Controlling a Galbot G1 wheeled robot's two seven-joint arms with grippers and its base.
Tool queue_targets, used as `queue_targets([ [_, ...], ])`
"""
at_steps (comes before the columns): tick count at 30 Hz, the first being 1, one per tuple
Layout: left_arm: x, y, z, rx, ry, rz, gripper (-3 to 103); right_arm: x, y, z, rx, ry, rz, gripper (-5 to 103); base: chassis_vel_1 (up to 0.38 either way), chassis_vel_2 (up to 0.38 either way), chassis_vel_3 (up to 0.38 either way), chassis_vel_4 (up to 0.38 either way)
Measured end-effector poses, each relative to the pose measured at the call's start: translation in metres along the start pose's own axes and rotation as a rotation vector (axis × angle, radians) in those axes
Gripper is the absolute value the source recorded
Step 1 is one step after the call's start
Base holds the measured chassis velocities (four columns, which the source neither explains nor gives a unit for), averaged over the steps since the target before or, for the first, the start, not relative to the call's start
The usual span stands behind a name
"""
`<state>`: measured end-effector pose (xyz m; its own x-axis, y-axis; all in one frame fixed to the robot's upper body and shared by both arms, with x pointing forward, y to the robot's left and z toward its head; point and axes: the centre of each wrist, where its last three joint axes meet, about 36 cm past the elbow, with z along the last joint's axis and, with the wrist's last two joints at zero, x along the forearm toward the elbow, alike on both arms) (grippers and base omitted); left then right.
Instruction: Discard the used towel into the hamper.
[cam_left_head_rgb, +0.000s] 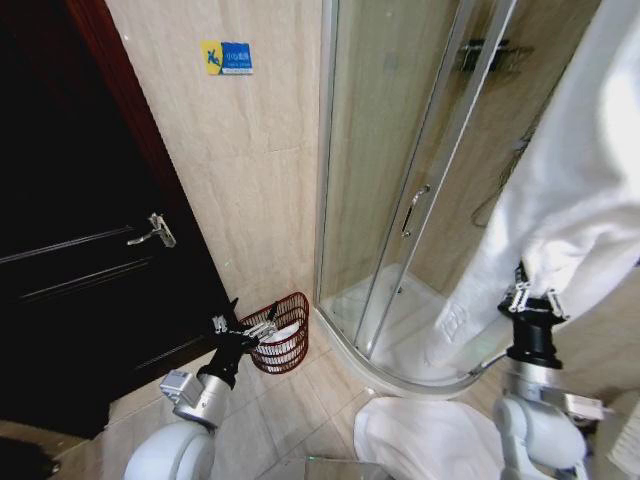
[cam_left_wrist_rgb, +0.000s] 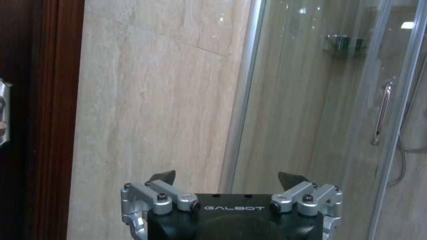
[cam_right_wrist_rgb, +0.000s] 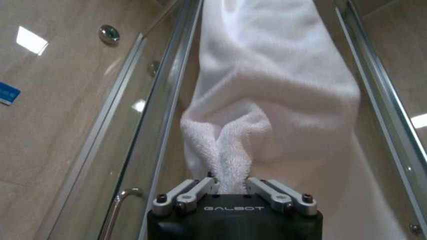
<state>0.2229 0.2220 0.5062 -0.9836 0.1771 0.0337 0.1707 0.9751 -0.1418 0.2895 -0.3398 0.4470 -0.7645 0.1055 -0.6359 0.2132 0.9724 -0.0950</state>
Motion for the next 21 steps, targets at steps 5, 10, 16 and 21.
queue_targets([
  [5,0.000,0.000,0.000,0.000,0.000,0.000,100,0.002,0.001,-0.002,0.006,-0.019,-0.004,8,0.000,0.000,0.000,0.000],
  [10,0.000,0.000,0.000,0.000,0.000,0.000,100,0.000,0.005,-0.012,0.014,-0.048,-0.008,8,0.000,0.000,0.000,0.000],
  [16,0.000,0.000,0.000,0.000,0.000,0.000,100,-0.004,0.011,-0.028,0.023,-0.088,-0.006,8,0.000,0.000,0.000,0.000],
  [21,0.000,0.000,0.000,0.000,0.000,0.000,100,-0.015,0.015,-0.052,0.062,-0.154,0.014,8,0.000,0.000,0.000,0.000],
])
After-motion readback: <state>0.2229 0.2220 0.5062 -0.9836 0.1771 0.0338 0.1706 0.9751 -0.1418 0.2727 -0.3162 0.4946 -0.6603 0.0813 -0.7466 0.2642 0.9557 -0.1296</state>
